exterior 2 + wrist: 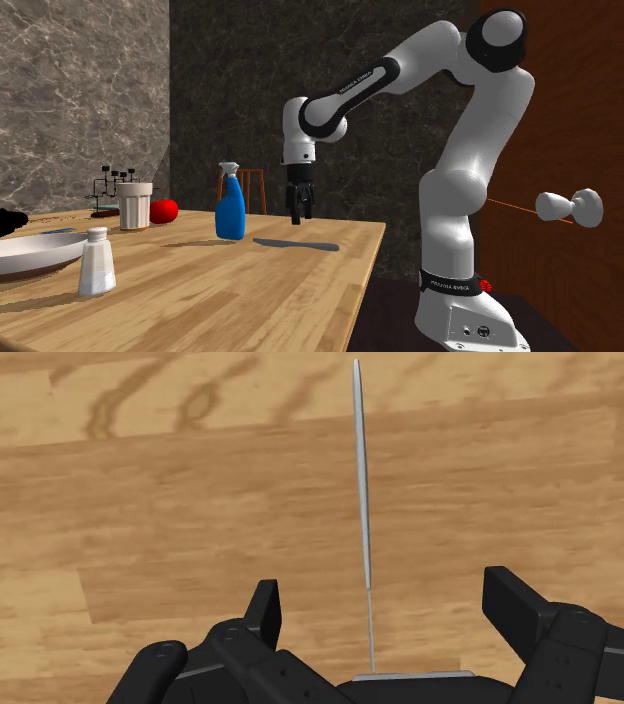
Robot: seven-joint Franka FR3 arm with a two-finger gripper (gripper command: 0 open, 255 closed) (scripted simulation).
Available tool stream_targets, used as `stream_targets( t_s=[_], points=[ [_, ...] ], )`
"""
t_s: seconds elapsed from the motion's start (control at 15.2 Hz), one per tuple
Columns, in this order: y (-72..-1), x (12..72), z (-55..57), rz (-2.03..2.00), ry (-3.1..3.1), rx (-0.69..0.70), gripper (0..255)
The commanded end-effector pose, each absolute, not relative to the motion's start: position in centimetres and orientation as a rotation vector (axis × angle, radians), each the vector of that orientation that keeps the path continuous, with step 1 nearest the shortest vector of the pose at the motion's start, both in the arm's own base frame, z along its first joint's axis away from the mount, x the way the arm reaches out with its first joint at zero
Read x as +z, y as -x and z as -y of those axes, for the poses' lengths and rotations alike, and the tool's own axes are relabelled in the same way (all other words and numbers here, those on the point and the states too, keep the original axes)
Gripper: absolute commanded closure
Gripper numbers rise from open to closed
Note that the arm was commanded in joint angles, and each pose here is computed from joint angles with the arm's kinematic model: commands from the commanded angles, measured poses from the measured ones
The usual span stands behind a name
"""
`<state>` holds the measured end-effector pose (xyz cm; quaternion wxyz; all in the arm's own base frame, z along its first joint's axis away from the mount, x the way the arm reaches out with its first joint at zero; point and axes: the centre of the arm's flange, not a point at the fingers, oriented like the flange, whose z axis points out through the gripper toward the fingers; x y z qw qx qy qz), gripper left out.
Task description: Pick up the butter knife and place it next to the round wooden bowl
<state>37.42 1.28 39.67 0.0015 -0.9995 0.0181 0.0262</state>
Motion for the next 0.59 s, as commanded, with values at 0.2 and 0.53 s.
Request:
stream_targets(
  t_s=[0.2, 0.53],
  points=[
    [-37.6, 36.7, -1.4, -0.046, 3.136, 0.082, 0],
    [-37.5, 34.8, -1.4, -0.046, 3.136, 0.082, 0]
  ],
)
